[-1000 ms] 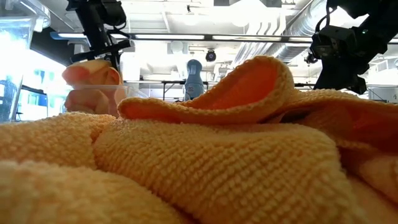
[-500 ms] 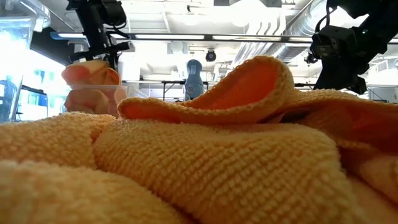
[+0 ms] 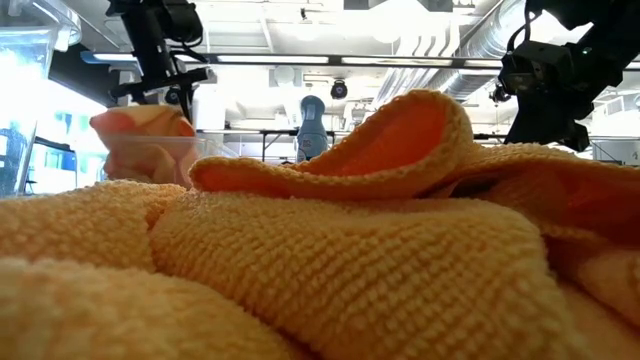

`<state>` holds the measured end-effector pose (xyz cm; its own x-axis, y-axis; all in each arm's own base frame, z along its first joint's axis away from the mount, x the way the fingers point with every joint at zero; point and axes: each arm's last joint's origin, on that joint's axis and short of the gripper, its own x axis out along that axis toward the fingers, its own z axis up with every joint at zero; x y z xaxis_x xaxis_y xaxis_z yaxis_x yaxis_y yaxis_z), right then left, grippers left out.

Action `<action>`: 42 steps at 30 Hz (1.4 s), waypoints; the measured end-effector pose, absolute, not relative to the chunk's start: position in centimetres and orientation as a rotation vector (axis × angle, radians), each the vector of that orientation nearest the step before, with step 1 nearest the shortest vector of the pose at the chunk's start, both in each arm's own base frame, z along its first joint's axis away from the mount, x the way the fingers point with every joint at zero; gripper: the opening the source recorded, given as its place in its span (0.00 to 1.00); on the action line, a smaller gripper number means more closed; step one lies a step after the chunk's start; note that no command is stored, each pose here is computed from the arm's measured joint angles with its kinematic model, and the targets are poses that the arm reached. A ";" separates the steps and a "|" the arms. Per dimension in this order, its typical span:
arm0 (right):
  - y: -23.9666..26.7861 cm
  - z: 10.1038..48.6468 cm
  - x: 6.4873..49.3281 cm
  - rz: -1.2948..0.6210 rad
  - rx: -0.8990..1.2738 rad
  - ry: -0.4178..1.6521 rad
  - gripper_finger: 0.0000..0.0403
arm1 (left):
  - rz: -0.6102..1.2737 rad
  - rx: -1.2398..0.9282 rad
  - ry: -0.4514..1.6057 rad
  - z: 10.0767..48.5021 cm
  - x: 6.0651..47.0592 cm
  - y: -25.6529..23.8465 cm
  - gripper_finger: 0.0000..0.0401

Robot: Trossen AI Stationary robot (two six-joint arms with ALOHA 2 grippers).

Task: Sort microfiber towel by color & place in baskets
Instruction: Put the yellow microfiber towel into the top transparent bin

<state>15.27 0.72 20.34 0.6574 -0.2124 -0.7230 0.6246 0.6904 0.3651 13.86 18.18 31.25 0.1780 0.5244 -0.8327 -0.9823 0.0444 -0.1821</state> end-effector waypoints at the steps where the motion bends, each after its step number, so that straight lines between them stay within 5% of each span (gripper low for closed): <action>1: 0.7 20.3 15.3 -0.511 0.642 0.703 0.00 | 1.291 -0.893 0.659 31.2 13.9 18.2 0.55; 9: 0.7 20.4 15.3 -0.519 0.637 0.690 0.00 | 1.120 -0.899 0.688 31.3 14.2 18.2 0.58; 21: 0.7 20.5 15.5 -0.506 0.677 0.669 0.00 | 1.378 -0.887 0.652 31.4 13.4 18.3 0.58; 31: 0.7 20.5 15.5 -0.499 0.660 0.675 0.00 | 1.286 -0.870 0.490 37.4 13.3 17.8 0.58; 42: 0.7 20.5 15.5 -0.498 0.638 0.676 0.00 | 1.310 -1.044 0.844 32.1 14.3 17.8 0.58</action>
<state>15.49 0.73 20.53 0.6787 -0.2140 -0.7025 0.6072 0.7015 0.3730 14.34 17.78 32.09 0.1026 0.3411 -0.9344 -0.9918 -0.0368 -0.1224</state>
